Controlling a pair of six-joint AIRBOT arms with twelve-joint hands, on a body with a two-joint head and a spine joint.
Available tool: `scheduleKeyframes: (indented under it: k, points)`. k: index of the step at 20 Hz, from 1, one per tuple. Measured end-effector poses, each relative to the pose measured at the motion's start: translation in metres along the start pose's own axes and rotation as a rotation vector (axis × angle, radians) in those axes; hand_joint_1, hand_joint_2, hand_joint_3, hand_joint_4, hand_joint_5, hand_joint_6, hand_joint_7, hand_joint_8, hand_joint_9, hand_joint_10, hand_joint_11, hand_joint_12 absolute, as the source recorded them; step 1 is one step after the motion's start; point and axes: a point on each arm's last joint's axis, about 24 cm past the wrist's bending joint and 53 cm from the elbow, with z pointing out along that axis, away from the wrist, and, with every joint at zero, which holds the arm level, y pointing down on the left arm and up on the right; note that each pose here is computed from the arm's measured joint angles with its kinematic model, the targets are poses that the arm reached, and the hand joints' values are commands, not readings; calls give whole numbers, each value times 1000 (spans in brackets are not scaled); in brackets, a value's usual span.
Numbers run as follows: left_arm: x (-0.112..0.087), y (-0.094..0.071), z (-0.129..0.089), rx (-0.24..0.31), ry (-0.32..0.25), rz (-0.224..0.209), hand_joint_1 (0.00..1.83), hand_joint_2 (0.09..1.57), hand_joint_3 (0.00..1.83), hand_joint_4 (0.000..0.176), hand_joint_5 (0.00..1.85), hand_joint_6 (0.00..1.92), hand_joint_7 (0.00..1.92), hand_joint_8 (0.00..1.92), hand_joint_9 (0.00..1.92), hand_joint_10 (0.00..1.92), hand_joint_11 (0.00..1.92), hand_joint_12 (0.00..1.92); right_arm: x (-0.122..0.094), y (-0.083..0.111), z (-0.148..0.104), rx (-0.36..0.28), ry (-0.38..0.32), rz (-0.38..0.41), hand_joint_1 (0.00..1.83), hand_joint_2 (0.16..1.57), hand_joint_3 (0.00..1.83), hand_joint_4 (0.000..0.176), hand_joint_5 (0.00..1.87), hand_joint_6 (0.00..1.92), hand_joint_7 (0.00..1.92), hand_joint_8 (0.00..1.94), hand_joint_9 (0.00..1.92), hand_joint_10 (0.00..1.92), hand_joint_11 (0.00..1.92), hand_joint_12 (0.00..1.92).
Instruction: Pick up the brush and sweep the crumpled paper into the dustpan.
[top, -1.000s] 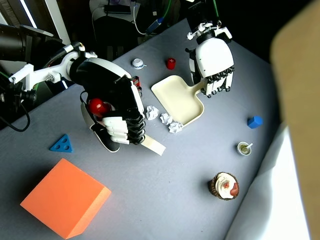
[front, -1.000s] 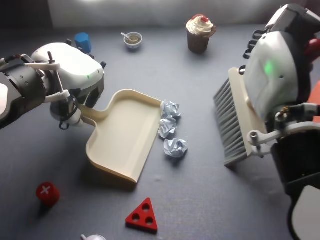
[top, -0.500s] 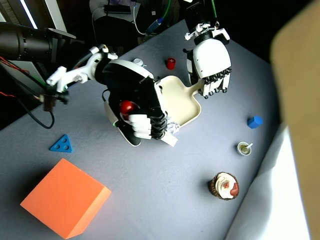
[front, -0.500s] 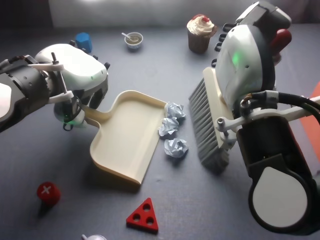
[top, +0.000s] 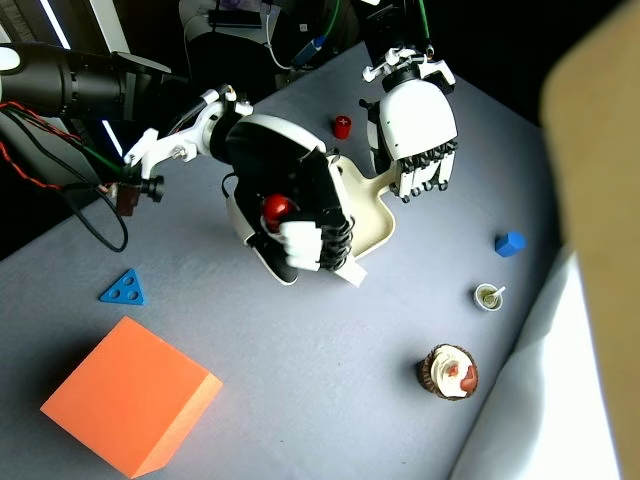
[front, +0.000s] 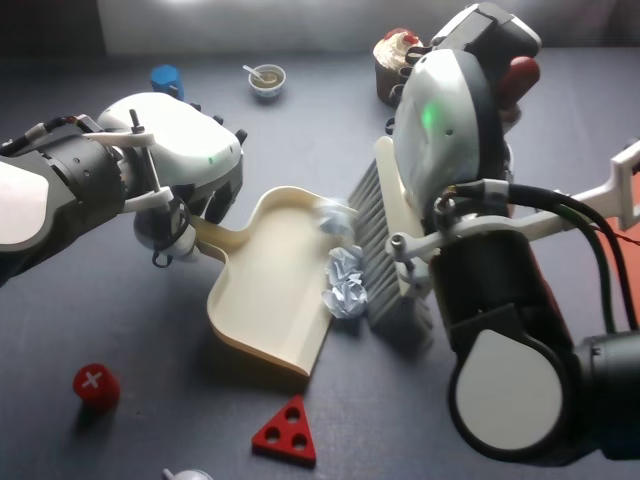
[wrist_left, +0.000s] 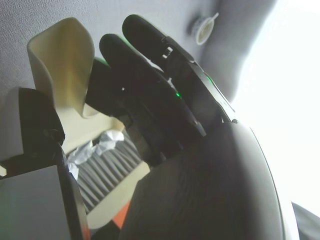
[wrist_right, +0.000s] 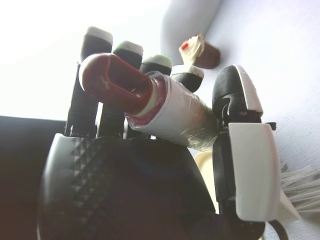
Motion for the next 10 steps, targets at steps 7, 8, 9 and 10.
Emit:
scheduleKeyframes:
  k: [7, 8, 9, 10]
  points:
    - [-1, -9, 1, 15, -4, -6, 1257, 1068, 1, 0, 1064, 996, 1136, 572, 1136, 0, 736, 785, -14, 1, 8, 3, -11, 25, 644, 1439, 0, 0, 909, 1921, 928, 1941, 850, 1921, 841, 1921]
    - [-1, -9, 1, 16, -3, -6, 1254, 1078, 2, 0, 1052, 1022, 1095, 637, 1116, 0, 674, 852, -15, 1, 9, 3, -13, 26, 661, 1434, 0, 0, 895, 1921, 908, 1941, 822, 1921, 773, 1921]
    - [-1, -9, 1, 15, -4, -7, 1252, 1083, 0, 0, 1045, 1033, 1084, 656, 1113, 0, 641, 908, -16, 0, 9, 6, -20, 24, 659, 1434, 0, 0, 893, 1921, 911, 1941, 811, 1921, 734, 1921]
    - [-1, -8, 1, 15, -3, -6, 1253, 1078, 0, 0, 1049, 1023, 1099, 636, 1117, 1, 653, 920, -17, 1, 10, 4, -15, 29, 617, 1442, 2, 0, 904, 1921, 929, 1941, 818, 1921, 670, 1921]
